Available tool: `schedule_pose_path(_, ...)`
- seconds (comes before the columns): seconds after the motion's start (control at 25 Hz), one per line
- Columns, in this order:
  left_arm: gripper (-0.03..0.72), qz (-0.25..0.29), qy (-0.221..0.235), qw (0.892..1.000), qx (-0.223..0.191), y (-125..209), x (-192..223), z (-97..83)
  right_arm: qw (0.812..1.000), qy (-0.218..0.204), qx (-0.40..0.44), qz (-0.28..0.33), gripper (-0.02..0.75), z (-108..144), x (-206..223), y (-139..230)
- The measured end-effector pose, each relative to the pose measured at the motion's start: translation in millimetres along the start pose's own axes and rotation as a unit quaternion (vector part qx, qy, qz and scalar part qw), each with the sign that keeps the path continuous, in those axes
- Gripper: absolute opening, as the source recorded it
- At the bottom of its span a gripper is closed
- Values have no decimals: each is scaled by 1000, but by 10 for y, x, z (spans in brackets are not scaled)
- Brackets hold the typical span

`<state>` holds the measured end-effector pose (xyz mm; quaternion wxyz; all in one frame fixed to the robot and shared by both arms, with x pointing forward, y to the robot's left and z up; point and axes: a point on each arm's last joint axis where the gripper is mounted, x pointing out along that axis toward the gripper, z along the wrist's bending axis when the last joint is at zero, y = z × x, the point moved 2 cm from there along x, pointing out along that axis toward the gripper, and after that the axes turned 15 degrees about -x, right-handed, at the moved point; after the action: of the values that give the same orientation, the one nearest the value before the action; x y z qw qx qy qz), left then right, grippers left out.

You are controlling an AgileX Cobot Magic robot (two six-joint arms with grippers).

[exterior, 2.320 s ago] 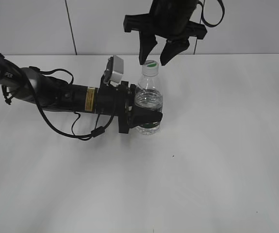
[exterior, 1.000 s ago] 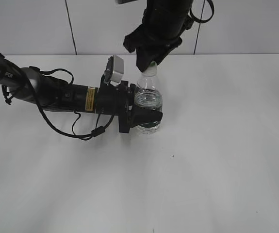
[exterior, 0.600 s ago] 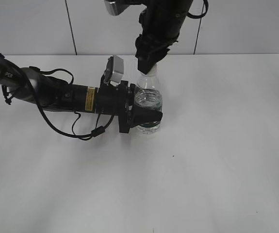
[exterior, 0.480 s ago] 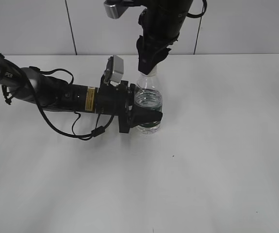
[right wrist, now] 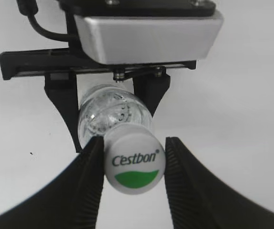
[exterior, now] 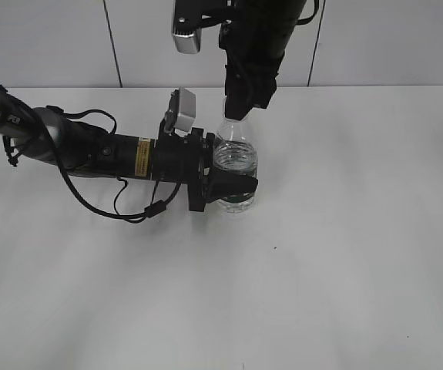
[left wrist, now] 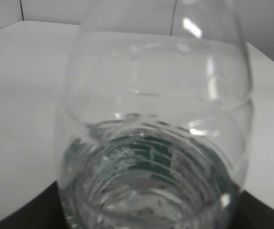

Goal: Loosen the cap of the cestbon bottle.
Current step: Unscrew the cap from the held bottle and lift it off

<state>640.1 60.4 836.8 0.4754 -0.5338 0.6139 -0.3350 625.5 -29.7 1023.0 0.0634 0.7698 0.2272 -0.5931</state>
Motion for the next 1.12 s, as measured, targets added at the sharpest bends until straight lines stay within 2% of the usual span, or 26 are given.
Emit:
schedule_pose_path(0.2, 407, 0, 0, 1000, 0, -1, 0, 1, 999, -1, -35, 10, 296, 5, 3, 0)
schedule_pose_path(0.76, 407, 0, 0, 1000, 0, -1, 0, 1, 999, 0, -44, 20, 299, 4, 3, 16)
schedule_pose_path(1.12, 407, 0, 3, 1000, -2, 0, -4, -5, 999, 2, -32, 28, 425, -1, -1, 34)
